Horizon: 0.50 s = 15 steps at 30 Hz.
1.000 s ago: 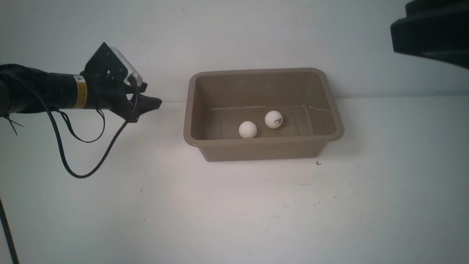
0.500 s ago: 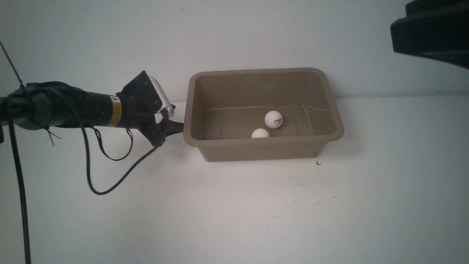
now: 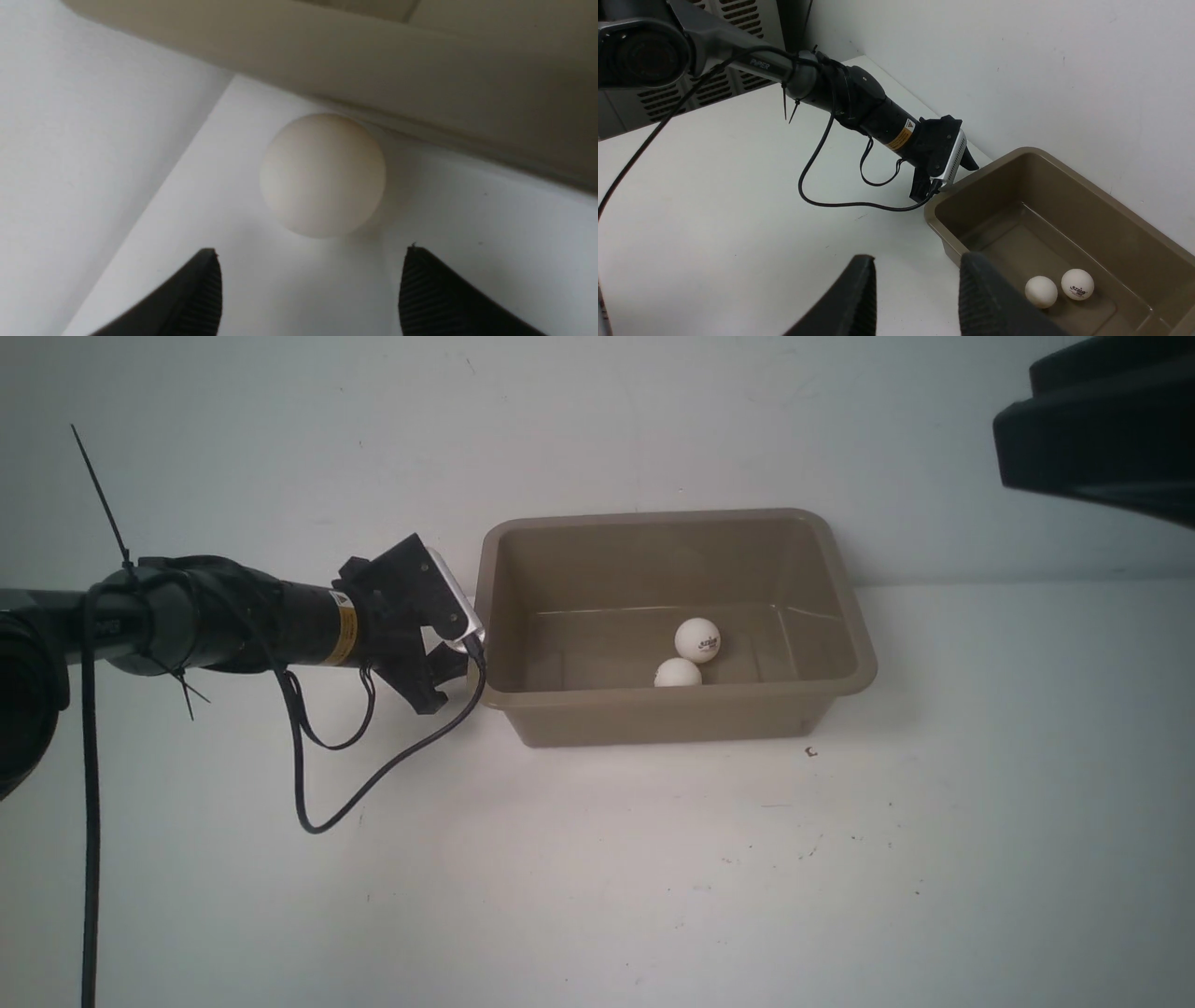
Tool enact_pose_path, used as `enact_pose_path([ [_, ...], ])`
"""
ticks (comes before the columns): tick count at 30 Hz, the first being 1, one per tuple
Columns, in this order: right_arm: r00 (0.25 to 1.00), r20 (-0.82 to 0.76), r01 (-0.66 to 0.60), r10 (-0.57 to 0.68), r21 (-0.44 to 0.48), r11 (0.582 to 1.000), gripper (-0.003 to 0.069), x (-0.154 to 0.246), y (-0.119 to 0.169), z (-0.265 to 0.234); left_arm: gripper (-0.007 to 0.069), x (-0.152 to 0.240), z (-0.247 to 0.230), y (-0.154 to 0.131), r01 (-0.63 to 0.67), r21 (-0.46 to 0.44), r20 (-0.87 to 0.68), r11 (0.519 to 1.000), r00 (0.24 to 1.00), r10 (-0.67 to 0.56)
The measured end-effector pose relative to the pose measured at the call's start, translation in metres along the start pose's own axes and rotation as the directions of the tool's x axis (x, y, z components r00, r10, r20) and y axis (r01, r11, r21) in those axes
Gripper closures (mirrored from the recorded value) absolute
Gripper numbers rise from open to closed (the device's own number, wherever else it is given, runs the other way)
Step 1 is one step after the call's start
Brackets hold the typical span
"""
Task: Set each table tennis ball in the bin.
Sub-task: Use the left arm to clamp the table tennis ball closest to it
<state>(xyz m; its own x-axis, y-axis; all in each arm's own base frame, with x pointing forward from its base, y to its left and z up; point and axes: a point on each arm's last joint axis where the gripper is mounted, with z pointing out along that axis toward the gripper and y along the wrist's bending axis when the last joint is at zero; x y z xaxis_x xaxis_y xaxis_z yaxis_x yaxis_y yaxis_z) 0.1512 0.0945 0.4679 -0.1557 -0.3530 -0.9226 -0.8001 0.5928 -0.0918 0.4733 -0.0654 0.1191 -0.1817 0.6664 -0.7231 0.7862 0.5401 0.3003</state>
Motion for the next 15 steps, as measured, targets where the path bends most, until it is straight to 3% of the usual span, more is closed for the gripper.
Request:
enact_pose_path([
  [5,1.000,-0.007,0.000,0.000,-0.006,1.000,0.0419,0.001,0.001,0.000,0.0168,-0.006,0.000,-0.004,-0.010,0.033,0.058,0.999,0.998,0.008],
  [15,1.000,-0.018,0.000,-0.001,-0.017,1.000,0.0419,0.002,0.002,0.000,0.0168,-0.001,0.014,-0.002,-0.028,-0.014,0.115,1.000,0.993,0.029],
])
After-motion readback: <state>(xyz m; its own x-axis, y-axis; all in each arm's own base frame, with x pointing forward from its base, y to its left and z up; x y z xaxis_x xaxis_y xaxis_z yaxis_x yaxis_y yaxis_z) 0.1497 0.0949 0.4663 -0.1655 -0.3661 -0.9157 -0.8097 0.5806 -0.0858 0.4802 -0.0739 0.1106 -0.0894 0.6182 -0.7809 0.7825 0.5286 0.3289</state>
